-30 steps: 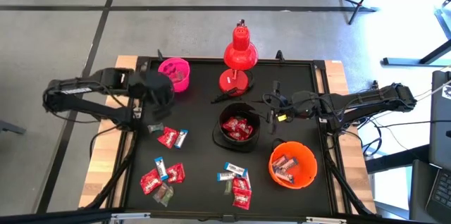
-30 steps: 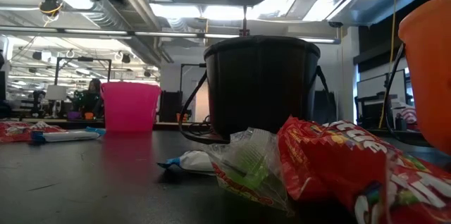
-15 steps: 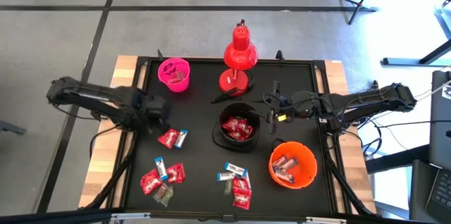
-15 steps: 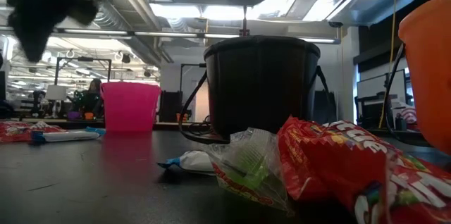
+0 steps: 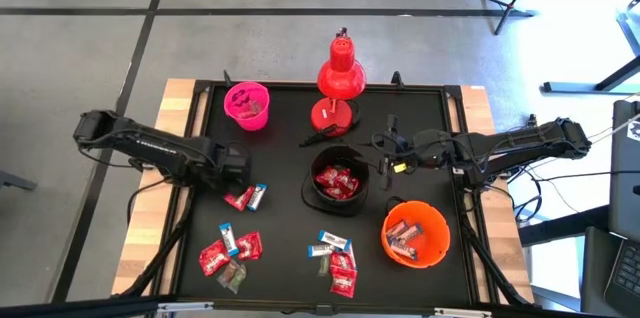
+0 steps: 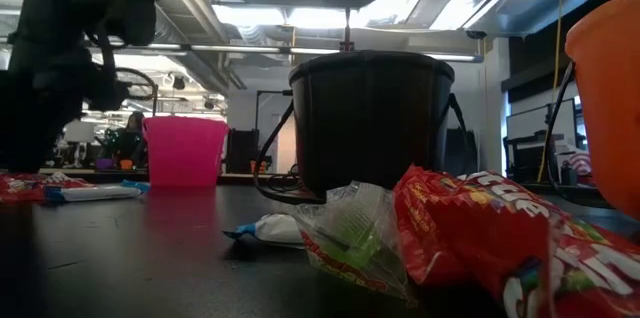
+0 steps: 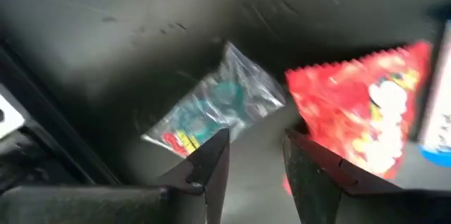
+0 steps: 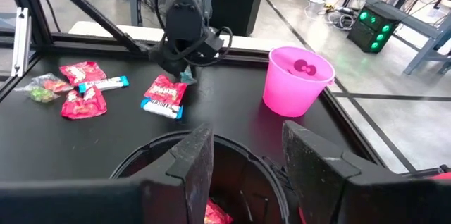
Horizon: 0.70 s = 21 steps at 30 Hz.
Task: Organize candy in baskets
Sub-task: Put the blue gummy into the pink bucket
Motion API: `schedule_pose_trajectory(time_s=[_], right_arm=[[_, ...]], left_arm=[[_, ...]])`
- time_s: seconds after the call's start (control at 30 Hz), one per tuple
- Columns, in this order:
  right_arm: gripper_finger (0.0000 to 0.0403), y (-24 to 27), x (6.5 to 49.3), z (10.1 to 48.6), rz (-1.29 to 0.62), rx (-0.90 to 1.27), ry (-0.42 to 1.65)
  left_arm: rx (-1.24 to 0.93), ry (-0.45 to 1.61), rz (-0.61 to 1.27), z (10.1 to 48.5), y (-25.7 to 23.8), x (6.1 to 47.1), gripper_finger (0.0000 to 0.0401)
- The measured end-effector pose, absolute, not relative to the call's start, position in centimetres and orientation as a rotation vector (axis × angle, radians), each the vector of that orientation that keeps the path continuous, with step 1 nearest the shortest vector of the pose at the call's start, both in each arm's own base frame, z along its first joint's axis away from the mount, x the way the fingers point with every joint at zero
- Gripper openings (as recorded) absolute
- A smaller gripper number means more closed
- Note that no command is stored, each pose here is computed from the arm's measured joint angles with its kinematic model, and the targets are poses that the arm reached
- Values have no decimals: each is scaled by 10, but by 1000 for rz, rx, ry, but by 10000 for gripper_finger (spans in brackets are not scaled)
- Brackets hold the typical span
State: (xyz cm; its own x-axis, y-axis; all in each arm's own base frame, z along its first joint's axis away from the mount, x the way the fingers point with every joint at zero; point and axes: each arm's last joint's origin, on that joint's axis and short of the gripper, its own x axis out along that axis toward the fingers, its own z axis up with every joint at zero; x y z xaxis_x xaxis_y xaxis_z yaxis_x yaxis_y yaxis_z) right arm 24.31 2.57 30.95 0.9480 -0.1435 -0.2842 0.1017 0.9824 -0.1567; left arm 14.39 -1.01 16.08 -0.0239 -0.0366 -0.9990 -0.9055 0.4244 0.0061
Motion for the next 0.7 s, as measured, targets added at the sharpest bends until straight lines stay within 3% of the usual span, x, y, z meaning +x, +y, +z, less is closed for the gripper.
schedule_pose_trajectory(time_s=[0.5, 0.6, 0.7], right_arm=[[168, 26, 243, 309, -126, -141, 301], [168, 26, 243, 309, -126, -142, 301], [168, 26, 243, 309, -126, -142, 301]], left_arm=[[-740, 1601, 924, 137, -7, 154, 122], [-707, 1629, 900, 134, -7, 155, 99], [-692, 1623, 885, 134, -7, 157, 50]])
